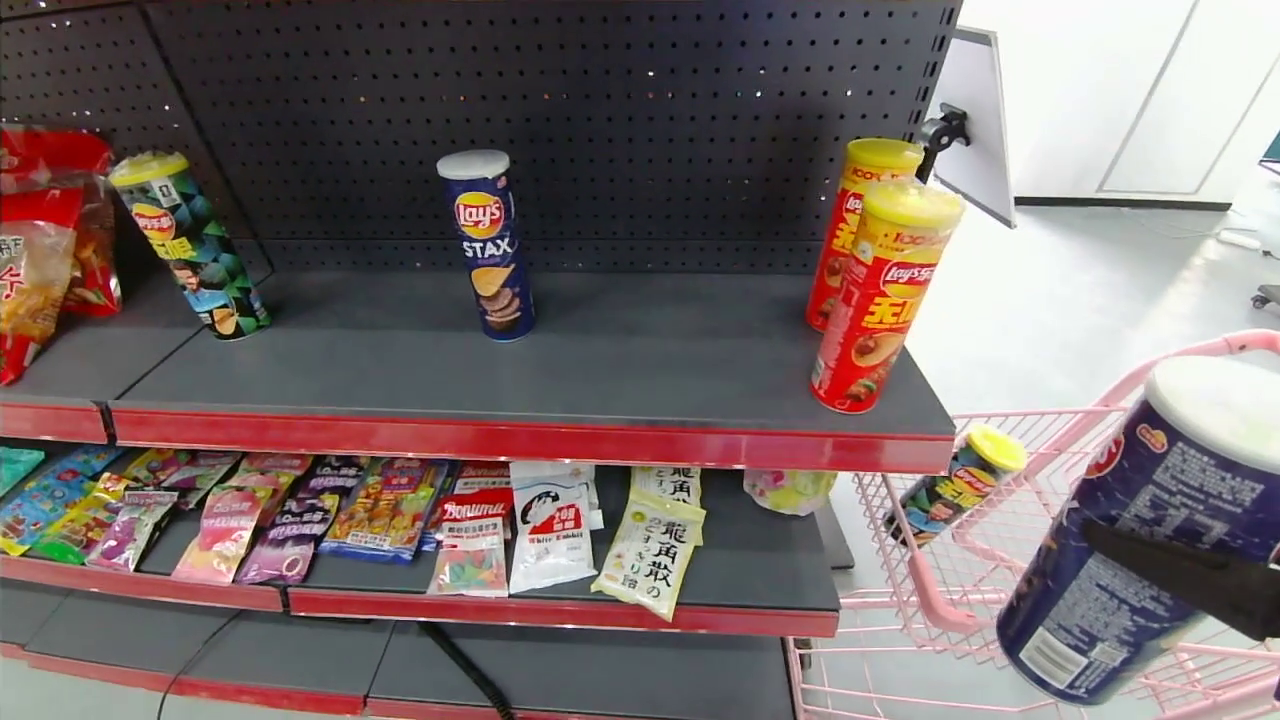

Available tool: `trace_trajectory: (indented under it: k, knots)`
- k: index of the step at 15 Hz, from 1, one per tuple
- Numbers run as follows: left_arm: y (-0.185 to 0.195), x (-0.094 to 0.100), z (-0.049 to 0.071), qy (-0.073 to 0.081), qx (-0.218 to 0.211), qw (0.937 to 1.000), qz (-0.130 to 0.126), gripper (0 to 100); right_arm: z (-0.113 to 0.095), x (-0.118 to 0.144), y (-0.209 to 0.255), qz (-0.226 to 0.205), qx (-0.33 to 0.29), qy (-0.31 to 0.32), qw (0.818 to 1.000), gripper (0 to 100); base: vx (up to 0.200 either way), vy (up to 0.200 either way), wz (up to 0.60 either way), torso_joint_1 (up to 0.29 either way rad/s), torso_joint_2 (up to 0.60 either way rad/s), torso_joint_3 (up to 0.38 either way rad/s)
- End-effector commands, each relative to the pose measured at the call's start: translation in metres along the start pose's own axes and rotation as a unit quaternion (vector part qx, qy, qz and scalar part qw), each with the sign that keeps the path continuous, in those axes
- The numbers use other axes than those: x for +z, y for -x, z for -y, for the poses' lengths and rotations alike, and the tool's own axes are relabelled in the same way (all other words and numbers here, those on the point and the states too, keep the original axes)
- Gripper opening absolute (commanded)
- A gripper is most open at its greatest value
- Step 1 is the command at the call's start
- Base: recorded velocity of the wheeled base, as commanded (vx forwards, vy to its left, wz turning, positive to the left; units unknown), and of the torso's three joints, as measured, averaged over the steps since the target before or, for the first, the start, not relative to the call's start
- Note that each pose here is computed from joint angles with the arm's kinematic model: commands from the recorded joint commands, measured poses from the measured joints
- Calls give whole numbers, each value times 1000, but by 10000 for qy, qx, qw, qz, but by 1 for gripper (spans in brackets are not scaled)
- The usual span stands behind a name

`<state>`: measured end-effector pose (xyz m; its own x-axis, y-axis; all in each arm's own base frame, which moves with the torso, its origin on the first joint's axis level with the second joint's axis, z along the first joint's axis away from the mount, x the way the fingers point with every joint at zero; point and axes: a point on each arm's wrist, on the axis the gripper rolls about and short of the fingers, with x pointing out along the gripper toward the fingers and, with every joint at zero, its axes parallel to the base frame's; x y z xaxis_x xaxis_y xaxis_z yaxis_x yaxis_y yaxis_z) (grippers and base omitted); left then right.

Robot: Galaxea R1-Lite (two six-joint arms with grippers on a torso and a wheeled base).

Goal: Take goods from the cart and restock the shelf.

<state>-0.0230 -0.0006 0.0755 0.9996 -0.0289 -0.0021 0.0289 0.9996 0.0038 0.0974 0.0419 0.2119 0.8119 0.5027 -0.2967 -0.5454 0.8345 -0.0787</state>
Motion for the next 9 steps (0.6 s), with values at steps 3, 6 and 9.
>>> trace_trajectory:
  k: [3,6,9]
  knots:
    - [0,0,0,-4,-1,10000,-5,100,0,-2,0,-8,25,-9,10000,0,0,200,0,1,7,4]
    - [0,0,0,-4,-1,10000,-5,100,-1,-2,0,76,82,43,9999,0,0,200,0,9,2,4]
    - [0,0,0,-4,-1,10000,-5,100,-4,1,1,215,712,54,9972,0,0,200,0,-2,1,2]
